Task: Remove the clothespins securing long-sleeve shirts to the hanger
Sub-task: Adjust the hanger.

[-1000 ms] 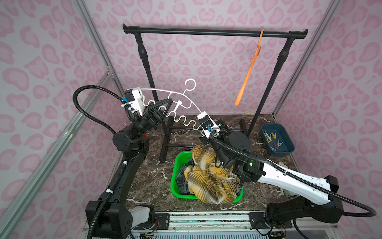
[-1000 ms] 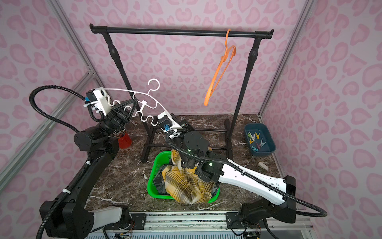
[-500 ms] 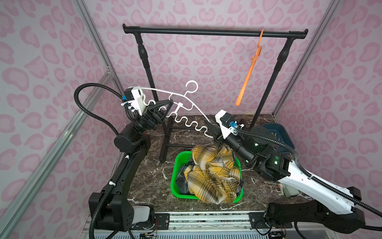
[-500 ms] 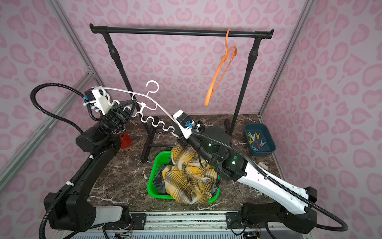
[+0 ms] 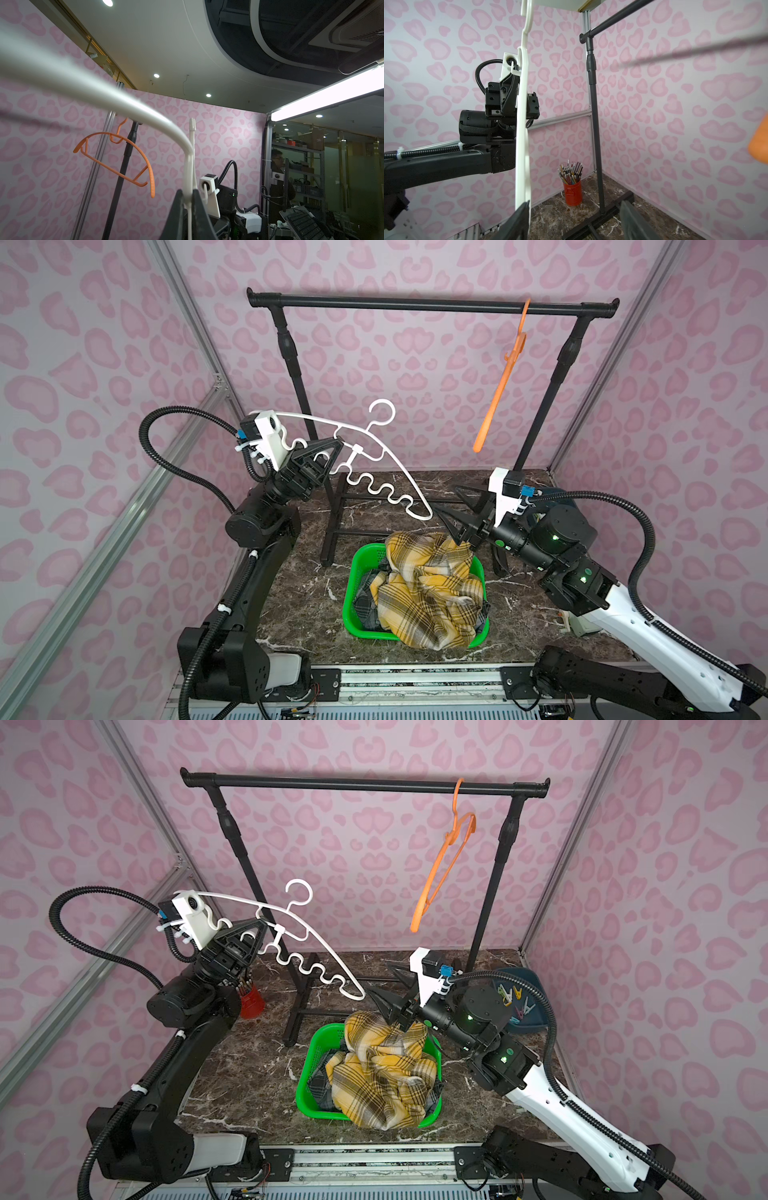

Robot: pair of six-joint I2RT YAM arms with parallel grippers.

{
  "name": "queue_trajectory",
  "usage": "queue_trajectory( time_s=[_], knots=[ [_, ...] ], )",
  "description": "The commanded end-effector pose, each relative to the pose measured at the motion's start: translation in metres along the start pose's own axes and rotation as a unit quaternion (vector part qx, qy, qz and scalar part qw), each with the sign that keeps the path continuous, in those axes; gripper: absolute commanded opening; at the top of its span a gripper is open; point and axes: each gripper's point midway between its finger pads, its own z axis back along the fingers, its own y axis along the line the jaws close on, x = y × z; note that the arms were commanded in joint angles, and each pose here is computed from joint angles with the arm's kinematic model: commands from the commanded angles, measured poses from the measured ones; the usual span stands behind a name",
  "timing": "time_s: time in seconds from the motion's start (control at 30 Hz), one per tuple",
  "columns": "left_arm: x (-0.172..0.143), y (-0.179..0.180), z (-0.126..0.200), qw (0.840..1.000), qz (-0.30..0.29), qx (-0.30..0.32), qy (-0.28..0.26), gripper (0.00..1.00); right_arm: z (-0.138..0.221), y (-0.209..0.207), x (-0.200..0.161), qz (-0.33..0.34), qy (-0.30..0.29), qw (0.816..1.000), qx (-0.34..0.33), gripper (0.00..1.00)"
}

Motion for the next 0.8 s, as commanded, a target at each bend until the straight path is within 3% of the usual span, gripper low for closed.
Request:
queue_trajectory(
  time_s=[0.0,0.27,0.57,0.77],
  knots=[
    [0.008,-0.018,-0.002,0.999,-0.03,-0.023,-0.014,0.04,0.008,0.026,0.028,-0.052,-0.078,0.992,0.088,0.71],
    [0.011,-0.017,-0.001,0.999,-0.03,-0.021,-0.024,0.04,0.005,0.042,0.032,-0.084,-0.11,0.977,0.161,0.63],
    [0.012,-0.016,-0.002,0.999,-0.035,-0.013,-0.021,0.04,0.026,0.044,0.035,-0.065,-0.118,0.98,0.145,0.63],
    [0.013,-0.014,-0.001,0.999,-0.035,-0.011,-0.027,0.04,0.008,0.059,0.022,-0.052,-0.092,0.982,0.154,0.63]
  ],
)
